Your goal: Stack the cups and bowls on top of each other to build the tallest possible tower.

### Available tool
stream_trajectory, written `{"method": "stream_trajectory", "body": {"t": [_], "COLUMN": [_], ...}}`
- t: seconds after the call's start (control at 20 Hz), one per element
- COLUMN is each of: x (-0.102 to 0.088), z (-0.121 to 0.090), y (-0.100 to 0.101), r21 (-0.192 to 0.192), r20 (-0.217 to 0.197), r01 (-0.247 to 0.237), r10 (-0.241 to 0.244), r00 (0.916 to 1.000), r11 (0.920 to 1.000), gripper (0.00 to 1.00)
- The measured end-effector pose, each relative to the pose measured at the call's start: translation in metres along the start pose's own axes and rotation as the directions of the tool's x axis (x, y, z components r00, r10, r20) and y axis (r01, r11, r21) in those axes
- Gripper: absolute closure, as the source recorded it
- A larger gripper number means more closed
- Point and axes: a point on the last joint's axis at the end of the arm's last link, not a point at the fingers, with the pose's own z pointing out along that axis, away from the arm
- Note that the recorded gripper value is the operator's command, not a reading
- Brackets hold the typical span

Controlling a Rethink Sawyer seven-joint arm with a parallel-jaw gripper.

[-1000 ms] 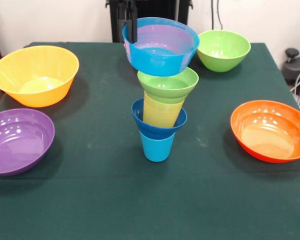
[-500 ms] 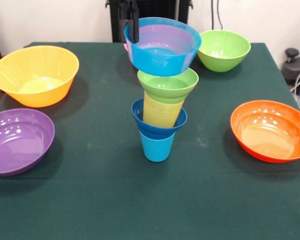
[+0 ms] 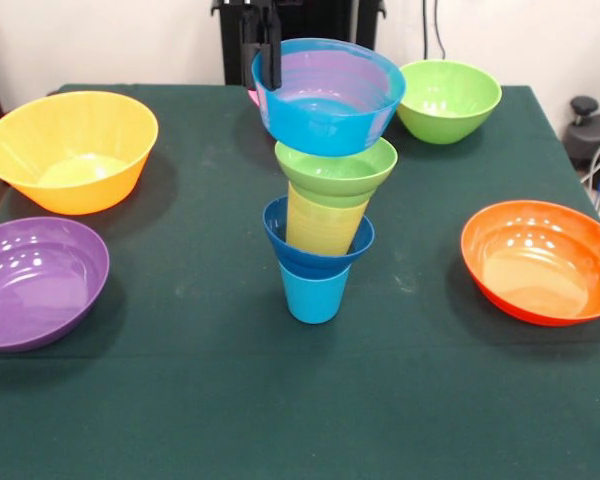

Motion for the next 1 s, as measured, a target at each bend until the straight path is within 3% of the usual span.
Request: {"method": "stream_trajectory", "body": {"t": [0.5, 1.0], "x": [-0.0054, -0.0028], "z": [0.0, 0.0003], "y": [0.0033, 0.0097], "r21": [-0.022, -0.027], "r20": [0.044, 0.046], "r01": [0.003, 0.013], "r10": [-0.002, -0.012], "r00": [0.999, 0.9989], "r11": [0.9998, 0.9995], "gripper": [1.0, 1.0]}}
